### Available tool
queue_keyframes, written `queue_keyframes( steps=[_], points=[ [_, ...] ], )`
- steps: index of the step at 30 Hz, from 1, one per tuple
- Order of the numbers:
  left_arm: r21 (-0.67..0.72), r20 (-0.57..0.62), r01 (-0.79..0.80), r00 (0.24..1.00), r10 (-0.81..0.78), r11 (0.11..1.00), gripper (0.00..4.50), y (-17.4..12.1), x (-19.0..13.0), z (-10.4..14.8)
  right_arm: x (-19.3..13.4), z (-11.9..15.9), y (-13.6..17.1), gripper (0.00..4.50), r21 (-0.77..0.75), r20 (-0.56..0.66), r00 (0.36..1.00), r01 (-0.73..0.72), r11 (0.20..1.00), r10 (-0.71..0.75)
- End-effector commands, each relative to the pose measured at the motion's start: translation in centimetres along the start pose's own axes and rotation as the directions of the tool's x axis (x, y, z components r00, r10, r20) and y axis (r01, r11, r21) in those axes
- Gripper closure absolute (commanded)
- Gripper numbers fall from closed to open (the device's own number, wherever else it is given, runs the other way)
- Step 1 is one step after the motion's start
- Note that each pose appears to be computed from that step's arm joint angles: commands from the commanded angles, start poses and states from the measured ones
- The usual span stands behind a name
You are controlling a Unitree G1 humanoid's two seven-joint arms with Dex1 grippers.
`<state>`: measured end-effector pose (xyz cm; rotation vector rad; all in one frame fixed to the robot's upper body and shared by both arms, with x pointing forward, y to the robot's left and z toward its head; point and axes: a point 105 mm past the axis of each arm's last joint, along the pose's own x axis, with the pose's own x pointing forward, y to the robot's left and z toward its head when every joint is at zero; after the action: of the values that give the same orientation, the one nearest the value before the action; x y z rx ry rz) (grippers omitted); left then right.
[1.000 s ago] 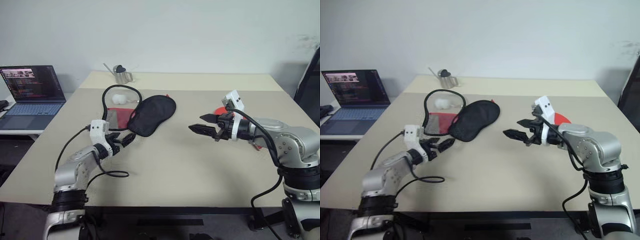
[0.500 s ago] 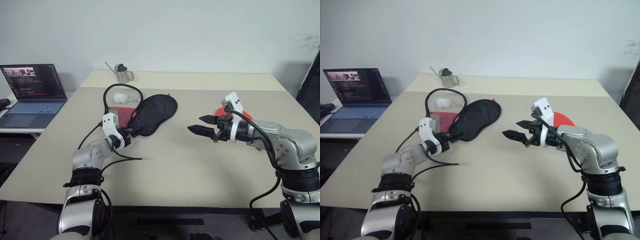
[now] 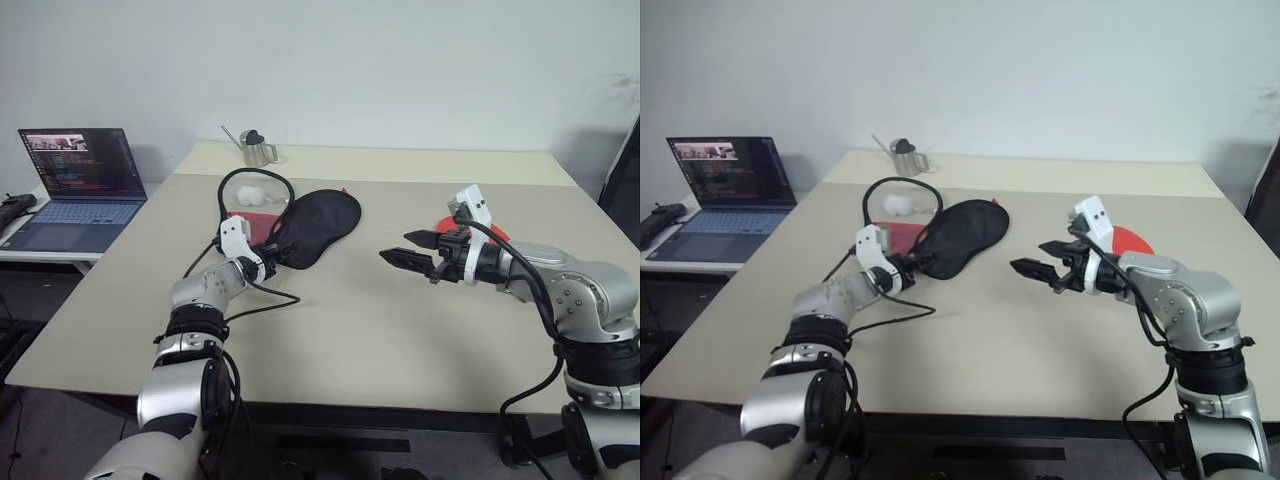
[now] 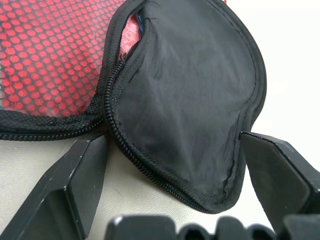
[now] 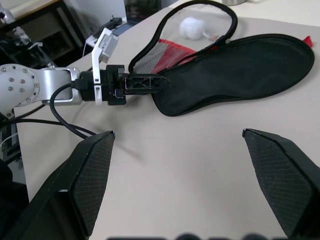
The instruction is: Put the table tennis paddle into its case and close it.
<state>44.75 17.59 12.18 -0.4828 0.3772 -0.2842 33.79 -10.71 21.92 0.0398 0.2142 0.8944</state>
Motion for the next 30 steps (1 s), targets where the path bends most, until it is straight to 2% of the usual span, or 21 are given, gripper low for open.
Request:
queue_keyframes(
  steps=[1, 14, 17, 27, 28, 30],
  points=[
    [-0.057, -0.043, 0.041, 0.998, -0.043, 0.998, 0.05, -1.7, 0.8, -0.8, -0.7, 1.3, 0.2, 0.0, -0.036, 0.056, 0.998, 0.012, 0.999, -0.01],
    [-0.124, -0.074, 0.056, 0.995, -0.065, 0.991, 0.05, -3.1, 1.2, -0.9, -0.7, 1.3, 0.1, 0.0, -0.029, 0.059, 0.998, 0.014, 0.999, -0.012],
    [-0.142, -0.064, 0.041, 0.997, -0.051, 0.989, 0.62, -2.9, 1.3, -0.9, -0.7, 1.2, 0.0, 0.0, -0.028, 0.059, 0.998, 0.017, 0.999, -0.015],
    [-0.202, -0.026, 0.061, 0.997, -0.067, 0.978, 4.27, -3.9, 2.0, -0.5, -1.2, 1.0, -0.4, 0.0, -0.019, 0.058, 0.998, 0.035, 0.999, -0.034],
    [-0.197, -0.028, 0.069, 0.997, -0.075, 0.978, 4.45, -4.0, 2.0, -0.5, -1.2, 0.9, -0.4, 0.0, -0.019, 0.057, 0.998, 0.038, 0.999, -0.037],
    [-0.167, -0.045, 0.088, 0.994, -0.097, 0.982, 4.45, -4.2, 1.9, -0.6, -1.4, 0.9, -0.4, 0.0, -0.019, 0.056, 0.998, 0.043, 0.999, -0.042]
  ],
)
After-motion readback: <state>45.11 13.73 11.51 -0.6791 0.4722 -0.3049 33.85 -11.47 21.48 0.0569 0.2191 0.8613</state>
